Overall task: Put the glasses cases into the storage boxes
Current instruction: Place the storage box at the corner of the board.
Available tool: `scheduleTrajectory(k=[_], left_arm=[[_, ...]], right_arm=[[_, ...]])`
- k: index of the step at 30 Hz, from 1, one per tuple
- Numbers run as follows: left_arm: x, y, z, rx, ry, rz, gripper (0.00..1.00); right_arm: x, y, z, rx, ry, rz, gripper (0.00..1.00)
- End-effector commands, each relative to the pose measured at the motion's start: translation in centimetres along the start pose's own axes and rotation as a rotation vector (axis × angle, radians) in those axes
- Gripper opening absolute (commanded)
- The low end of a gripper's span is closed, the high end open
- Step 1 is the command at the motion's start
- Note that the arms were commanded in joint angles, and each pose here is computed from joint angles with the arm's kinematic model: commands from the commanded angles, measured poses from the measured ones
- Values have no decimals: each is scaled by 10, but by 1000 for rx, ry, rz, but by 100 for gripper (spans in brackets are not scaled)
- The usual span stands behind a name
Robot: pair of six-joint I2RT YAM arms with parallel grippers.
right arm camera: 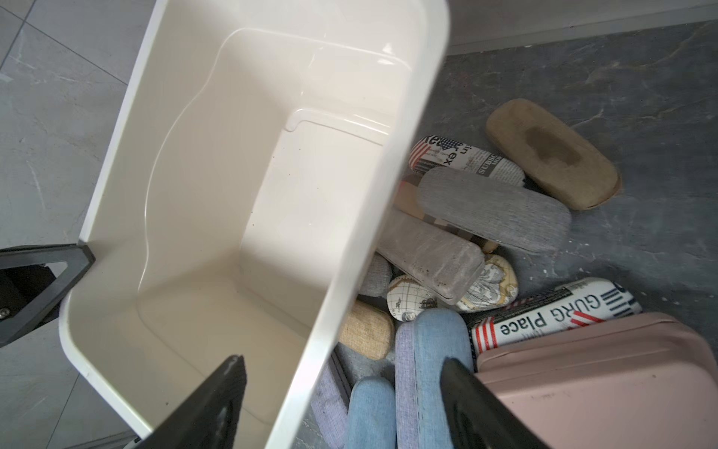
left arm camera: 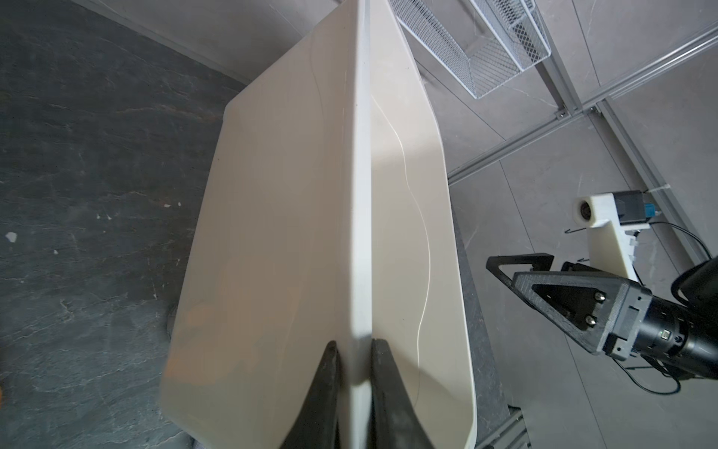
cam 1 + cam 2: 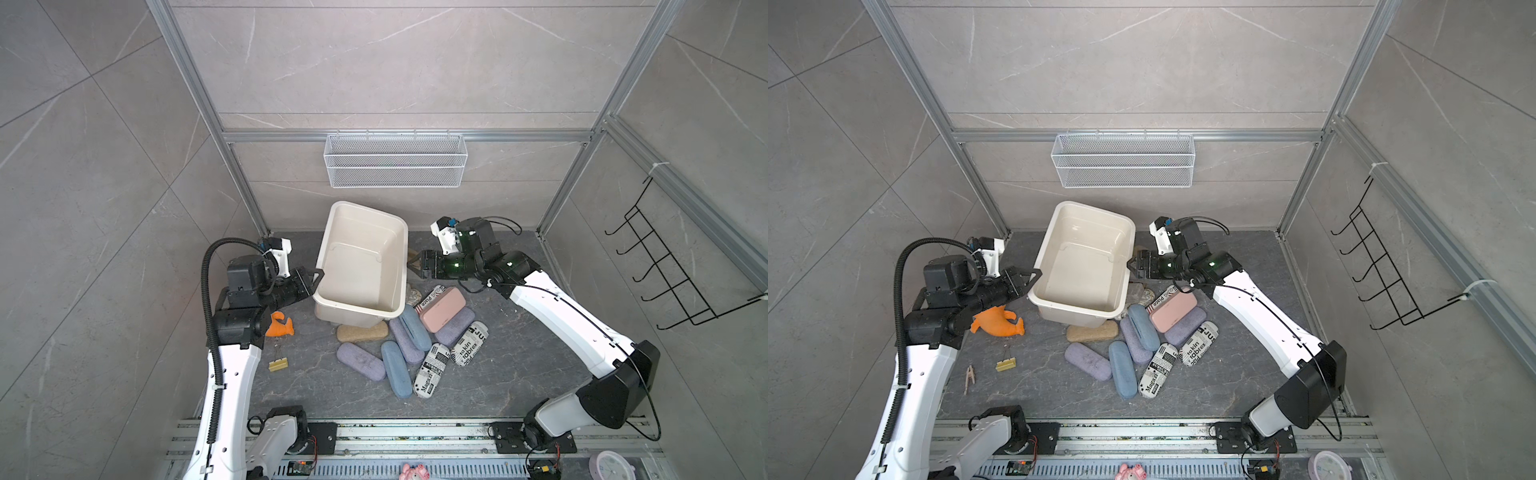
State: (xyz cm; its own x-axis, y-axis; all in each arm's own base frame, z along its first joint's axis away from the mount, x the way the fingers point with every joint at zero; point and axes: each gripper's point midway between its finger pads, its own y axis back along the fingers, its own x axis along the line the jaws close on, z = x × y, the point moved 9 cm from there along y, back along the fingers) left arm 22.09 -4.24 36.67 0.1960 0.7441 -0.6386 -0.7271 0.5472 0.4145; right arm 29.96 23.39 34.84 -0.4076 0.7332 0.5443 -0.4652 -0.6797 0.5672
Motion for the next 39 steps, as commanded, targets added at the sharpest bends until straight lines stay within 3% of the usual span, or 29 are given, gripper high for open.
scheduleTrajectory(k=[1, 9, 14, 21, 29, 36, 39], left_arm=[[-29, 7, 17, -112, -100, -139, 0], [-42, -6, 19, -112, -138, -181, 0], [-38, -17, 18, -103, -130, -173, 0], [-22, -35, 11, -64, -112, -133, 0], [-11, -35, 3, -52, -102, -51, 0], [6, -33, -15, -65, -57, 26, 0], [11, -32, -22, -73, -39, 37, 0]], right_arm=[[8, -9, -1, 12, -44, 36, 77], [7, -16, -14, 30, -69, -28, 61], [1, -6, -17, 1, -54, -110, 62], [-10, -24, -28, 33, -84, -122, 65], [-19, -72, -53, 108, -210, -47, 79], [-4, -125, -79, 137, -329, 22, 77], [-6, -143, -92, 136, -402, 28, 70]])
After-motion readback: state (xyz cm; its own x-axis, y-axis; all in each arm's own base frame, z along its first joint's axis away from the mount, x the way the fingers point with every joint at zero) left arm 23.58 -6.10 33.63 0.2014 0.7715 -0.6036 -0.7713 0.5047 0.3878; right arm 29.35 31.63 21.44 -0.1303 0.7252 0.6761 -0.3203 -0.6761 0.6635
